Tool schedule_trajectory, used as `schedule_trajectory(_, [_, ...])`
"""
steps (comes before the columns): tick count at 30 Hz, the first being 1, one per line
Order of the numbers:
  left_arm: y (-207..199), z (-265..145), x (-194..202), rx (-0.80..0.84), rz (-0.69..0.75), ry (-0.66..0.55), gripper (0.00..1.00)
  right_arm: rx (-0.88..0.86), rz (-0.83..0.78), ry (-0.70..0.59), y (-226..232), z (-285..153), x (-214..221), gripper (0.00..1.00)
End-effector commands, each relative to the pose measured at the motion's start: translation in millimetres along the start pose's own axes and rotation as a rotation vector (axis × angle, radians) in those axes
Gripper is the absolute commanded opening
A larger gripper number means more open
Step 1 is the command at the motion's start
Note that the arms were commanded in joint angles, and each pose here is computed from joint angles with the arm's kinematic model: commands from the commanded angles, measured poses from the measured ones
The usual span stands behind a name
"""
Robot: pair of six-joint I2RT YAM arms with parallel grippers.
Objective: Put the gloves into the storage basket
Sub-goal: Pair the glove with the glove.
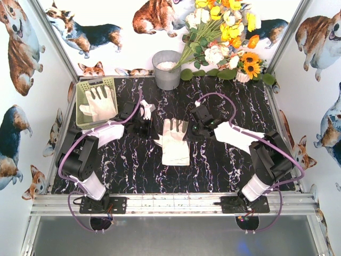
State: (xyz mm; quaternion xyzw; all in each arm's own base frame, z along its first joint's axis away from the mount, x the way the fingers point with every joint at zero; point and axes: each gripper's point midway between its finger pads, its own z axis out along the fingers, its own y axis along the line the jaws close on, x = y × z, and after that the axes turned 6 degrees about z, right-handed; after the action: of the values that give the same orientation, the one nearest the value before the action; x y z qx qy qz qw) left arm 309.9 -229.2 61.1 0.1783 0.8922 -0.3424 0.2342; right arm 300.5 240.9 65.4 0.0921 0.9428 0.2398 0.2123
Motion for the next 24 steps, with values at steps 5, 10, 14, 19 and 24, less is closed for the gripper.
schedule_trajectory(5, [23.5, 2.1, 12.0, -0.086, 0.005, 0.007, 0.00, 0.072, -0.055, -0.029, -11.6, 8.3, -15.9, 0.00])
schedule_trajectory(10, [27.9, 10.0, 18.9, -0.079, -0.010, 0.033, 0.00, 0.074, -0.054, 0.018, -13.0, 16.0, -6.4, 0.00])
schedule_trajectory(14, [33.8, 15.0, 19.0, -0.095, -0.019, 0.041, 0.00, 0.098, -0.054, 0.016, -20.5, 16.9, -3.7, 0.00])
schedule_trajectory(19, [43.0, 26.4, 25.9, -0.099, -0.041, 0.074, 0.00, 0.122, -0.050, 0.019, -25.5, 19.5, -2.7, 0.00])
schedule_trajectory(24, [42.7, 29.7, 19.9, -0.092, -0.046, 0.073, 0.00, 0.110, -0.051, 0.017, -20.8, 13.4, -5.1, 0.17])
